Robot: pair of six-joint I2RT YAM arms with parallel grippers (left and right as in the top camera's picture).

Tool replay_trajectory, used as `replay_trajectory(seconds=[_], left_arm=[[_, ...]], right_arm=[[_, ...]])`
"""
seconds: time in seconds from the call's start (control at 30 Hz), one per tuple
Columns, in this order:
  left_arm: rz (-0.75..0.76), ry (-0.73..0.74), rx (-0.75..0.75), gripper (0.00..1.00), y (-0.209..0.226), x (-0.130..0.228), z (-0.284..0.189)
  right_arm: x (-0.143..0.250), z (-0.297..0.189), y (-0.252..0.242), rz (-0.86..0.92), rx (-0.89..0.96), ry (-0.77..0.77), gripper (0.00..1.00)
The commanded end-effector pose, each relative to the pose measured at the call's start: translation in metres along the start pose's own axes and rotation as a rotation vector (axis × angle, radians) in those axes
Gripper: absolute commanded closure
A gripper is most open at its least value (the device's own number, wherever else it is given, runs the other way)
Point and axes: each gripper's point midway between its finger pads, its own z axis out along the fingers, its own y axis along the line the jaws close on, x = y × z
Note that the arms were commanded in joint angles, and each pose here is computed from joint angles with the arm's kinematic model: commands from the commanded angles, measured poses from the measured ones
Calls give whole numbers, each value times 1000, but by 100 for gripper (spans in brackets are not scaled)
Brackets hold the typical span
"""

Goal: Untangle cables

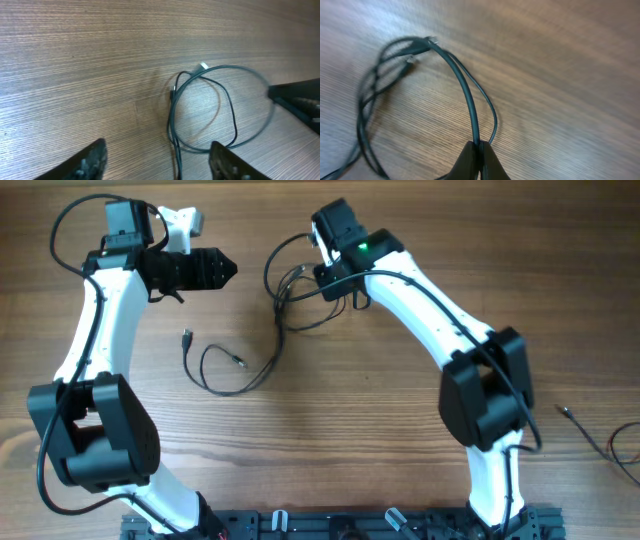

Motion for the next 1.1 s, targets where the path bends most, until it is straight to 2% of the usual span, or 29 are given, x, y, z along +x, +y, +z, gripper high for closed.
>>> replay_trajectory(seconds=[0.0, 0.23, 0.5, 0.6, 0.7, 0.87, 0.93, 1.0, 1.03, 1.07], left_arm=[[55, -10, 39, 25, -25, -4, -2], [236, 22, 202, 9, -80, 5, 17], [261, 42, 253, 8, -88, 10, 48], [271, 25, 358, 6, -101, 9, 55], [276, 15, 470, 6, -116, 10, 58], [308, 41, 518, 7, -139, 20, 66], [359, 52, 540, 12, -155, 26, 70], [393, 51, 555, 24, -166, 28, 74], [414, 48, 559, 36, -170, 29, 75], [424, 45, 550, 53, -171, 29, 76]], right_arm=[[-13, -30, -4, 20, 25, -62, 96], [-26, -76, -8, 26, 19, -140, 96], [-39, -164, -8, 35, -30, -291, 96], [-41, -194, 1, 28, -101, -344, 96], [-41, -209, 1, 28, -110, -373, 96], [-41, -209, 1, 30, -111, -375, 96], [-41, -210, 1, 31, -111, -375, 96], [-41, -209, 1, 31, -111, -374, 96], [-41, -209, 1, 31, -110, -374, 96], [-41, -210, 1, 31, -110, -376, 96]])
